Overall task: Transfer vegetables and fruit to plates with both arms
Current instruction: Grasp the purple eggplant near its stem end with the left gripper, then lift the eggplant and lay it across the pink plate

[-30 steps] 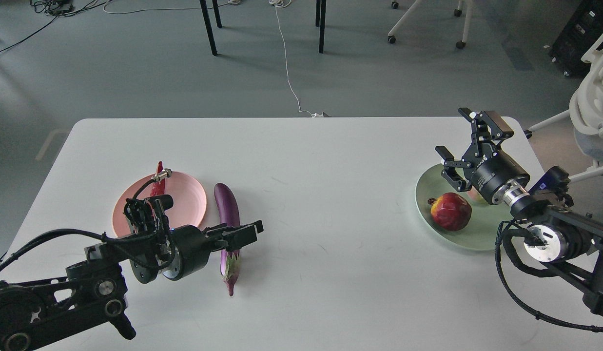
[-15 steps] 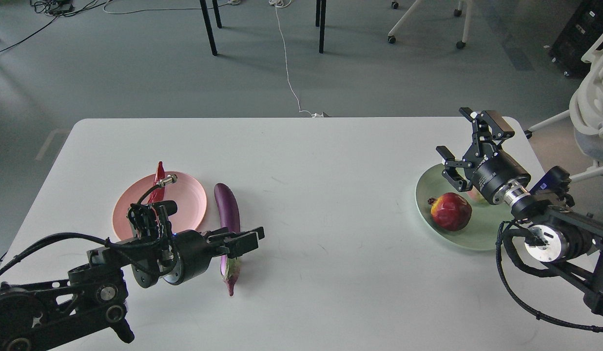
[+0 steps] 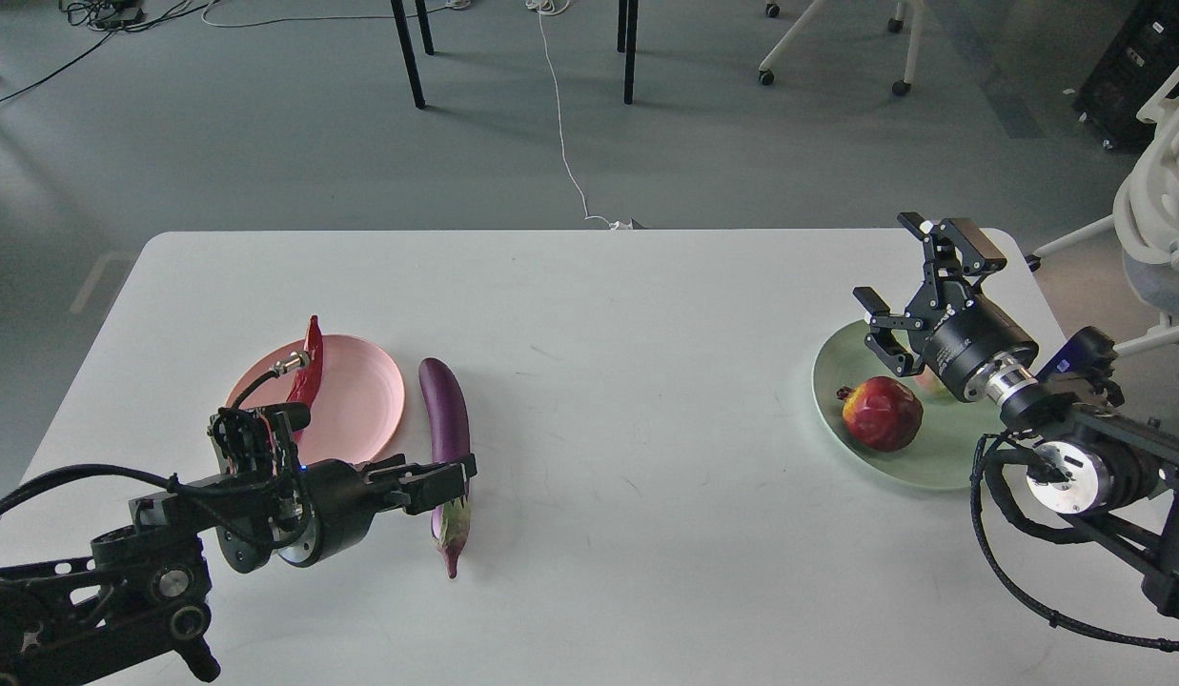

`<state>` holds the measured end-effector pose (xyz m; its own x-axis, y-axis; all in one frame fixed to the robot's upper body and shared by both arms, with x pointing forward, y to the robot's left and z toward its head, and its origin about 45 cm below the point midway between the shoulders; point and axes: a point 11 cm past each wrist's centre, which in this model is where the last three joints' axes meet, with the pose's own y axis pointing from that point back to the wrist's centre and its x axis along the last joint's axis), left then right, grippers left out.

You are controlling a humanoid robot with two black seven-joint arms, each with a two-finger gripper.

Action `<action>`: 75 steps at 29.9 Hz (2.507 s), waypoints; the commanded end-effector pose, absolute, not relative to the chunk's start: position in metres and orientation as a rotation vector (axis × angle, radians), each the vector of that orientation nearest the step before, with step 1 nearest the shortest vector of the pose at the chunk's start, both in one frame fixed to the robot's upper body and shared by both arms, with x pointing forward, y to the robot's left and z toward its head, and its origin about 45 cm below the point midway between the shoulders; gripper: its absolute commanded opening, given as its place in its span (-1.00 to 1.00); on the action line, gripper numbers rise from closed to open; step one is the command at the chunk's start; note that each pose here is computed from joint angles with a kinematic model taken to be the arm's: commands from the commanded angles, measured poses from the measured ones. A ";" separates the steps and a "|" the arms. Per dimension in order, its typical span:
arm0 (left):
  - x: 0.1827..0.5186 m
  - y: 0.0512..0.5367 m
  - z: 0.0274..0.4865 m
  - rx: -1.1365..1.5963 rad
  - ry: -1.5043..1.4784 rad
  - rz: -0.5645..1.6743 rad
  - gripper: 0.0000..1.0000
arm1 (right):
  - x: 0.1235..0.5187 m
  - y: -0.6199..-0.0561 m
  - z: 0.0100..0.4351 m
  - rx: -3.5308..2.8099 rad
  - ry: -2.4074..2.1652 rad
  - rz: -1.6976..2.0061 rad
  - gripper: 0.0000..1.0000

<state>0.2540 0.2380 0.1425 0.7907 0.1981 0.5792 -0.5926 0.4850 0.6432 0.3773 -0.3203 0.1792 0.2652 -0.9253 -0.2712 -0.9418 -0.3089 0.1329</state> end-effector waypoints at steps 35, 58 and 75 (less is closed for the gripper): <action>0.259 0.236 0.113 1.017 -0.419 0.442 -0.26 | 0.377 -0.322 0.179 -2.454 1.816 0.463 0.95; 0.303 0.202 0.196 0.914 -0.645 0.325 -0.80 | 0.377 -0.320 0.179 -2.454 1.815 0.465 0.94; 0.296 0.325 0.181 1.208 -0.825 0.052 -0.76 | 0.376 -0.319 0.177 -2.454 1.813 0.471 0.94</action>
<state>0.2931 0.3091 0.1856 0.6995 -0.3881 0.6001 -0.4402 0.4276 0.7896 0.3771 -0.3191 0.1784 0.2655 -0.9246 -0.2732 -0.9414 -0.3098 0.1336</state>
